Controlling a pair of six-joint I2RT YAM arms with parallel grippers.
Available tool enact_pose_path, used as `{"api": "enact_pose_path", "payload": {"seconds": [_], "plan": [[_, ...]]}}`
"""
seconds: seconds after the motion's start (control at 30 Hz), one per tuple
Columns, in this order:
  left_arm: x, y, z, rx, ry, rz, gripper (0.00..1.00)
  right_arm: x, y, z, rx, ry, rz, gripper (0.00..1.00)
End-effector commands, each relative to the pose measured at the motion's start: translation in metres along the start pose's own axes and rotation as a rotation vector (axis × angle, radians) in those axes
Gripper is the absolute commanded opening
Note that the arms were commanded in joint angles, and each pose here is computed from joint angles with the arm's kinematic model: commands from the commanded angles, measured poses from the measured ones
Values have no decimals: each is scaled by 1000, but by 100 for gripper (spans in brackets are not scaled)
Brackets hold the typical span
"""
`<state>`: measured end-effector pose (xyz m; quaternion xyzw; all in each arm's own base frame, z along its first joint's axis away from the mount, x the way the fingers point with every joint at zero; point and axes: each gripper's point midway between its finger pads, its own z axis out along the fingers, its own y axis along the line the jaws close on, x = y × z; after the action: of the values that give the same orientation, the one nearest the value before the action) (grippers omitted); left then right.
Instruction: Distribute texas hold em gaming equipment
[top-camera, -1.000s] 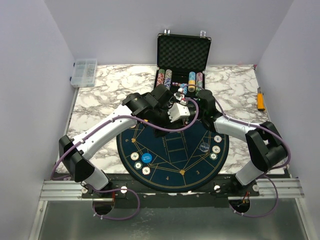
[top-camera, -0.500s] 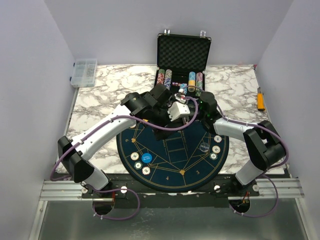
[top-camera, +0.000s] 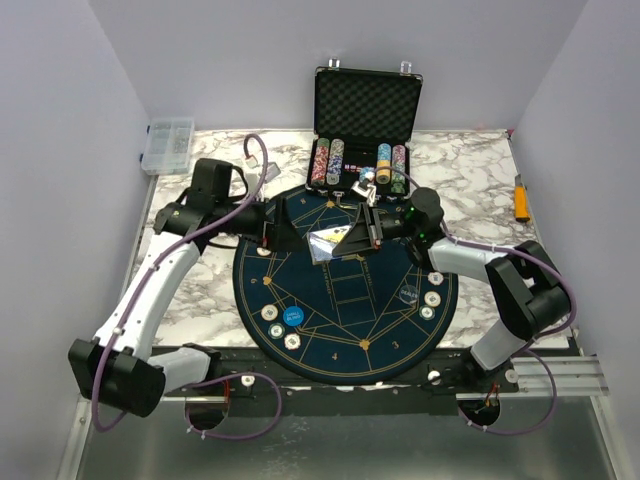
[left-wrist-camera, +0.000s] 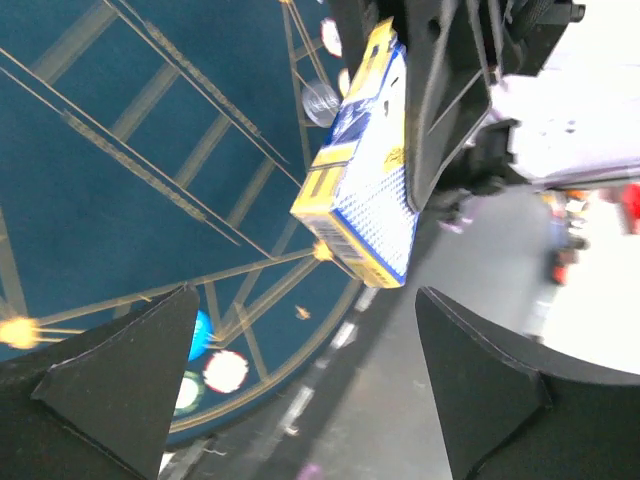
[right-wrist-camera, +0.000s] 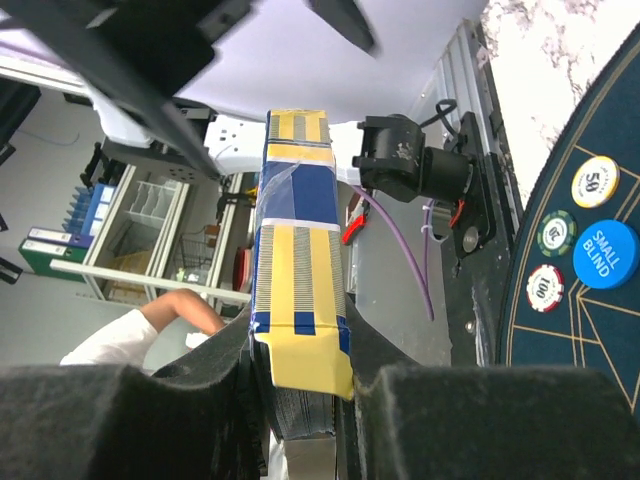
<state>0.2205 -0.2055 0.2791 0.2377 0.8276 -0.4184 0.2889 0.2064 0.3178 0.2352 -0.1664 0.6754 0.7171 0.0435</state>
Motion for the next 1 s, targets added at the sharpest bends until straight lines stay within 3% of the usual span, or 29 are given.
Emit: {"api": "enact_pose_path", "payload": {"seconds": [0.0,0.5,0.67,0.77,0.83,0.97], "plan": [[15,-28,12,291,59,-328,91,-10,9,1,-41,-48,-55,7],[6,-22,31,308,53,-410,82,-9,8,0,-42,-64,-21,12],[4,-35,36,334,77,-389,66,-8,11,-1,-53,-64,-20,15],[8,-38,39,327,90,-408,65,-6,14,-1,-64,-64,-20,17],[8,-38,40,326,93,-420,57,-5,13,-2,-62,-68,-13,18],[9,-40,40,346,111,-449,42,-3,11,-2,-48,-68,7,33]]}}
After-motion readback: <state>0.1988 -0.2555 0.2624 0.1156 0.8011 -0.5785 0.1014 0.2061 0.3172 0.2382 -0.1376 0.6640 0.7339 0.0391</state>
